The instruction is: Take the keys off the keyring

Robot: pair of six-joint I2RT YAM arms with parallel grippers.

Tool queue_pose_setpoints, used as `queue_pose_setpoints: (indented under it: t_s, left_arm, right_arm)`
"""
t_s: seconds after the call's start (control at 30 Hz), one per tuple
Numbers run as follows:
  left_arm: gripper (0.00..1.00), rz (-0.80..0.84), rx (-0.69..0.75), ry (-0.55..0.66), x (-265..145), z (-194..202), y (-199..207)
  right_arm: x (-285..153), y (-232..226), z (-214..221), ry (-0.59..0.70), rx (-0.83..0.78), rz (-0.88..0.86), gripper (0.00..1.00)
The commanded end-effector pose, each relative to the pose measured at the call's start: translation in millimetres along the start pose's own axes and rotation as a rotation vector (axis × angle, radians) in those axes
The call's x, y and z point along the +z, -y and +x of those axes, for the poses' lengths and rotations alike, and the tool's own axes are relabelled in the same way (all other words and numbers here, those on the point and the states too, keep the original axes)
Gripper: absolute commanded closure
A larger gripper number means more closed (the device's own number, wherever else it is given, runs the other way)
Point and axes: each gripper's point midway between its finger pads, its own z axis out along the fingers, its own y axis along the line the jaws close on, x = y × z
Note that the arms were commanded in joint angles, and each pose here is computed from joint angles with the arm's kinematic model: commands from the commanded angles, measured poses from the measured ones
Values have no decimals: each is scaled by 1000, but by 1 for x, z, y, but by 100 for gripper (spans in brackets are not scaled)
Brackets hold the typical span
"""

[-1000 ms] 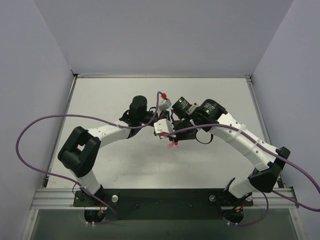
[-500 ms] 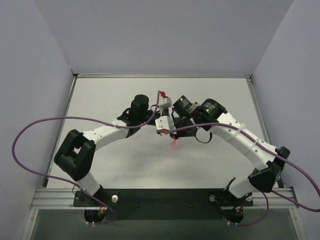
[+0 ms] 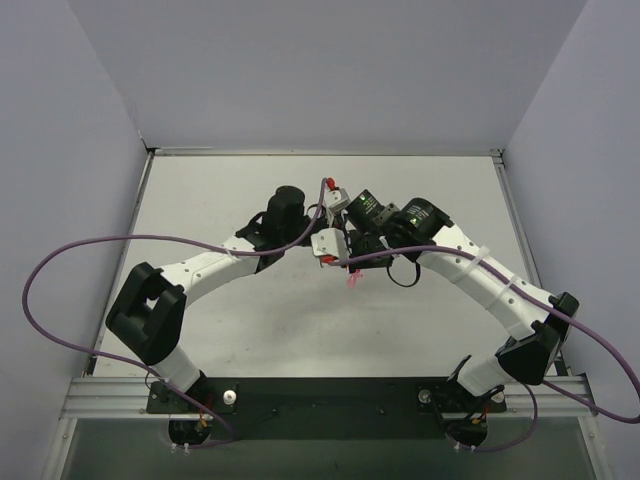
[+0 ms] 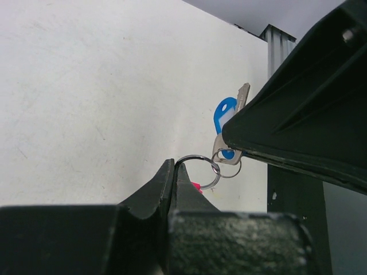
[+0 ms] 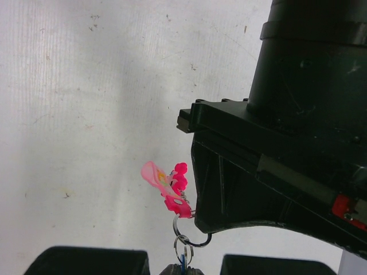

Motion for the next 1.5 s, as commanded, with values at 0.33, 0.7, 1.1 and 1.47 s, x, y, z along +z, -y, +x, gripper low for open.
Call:
queue_pose_setpoints:
  t_s: [0.33, 0.7, 1.1, 1.47]
  left_arm:
    - [100, -359, -47, -119, -9, 19, -61]
    - [100, -464, -109, -185, -10, 32, -83]
    - [100, -531, -149, -236, -12, 42, -97]
    - [100, -500, -247, -264, -11, 55, -105]
  right_arm:
    - [-13, -10, 11, -96, -114, 43, 100]
    - [-11, -13, 0, -158, -213, 77, 100]
    - [5, -27, 1, -216, -286, 59, 100]
    - [14, -36, -11, -236, -362, 64, 100]
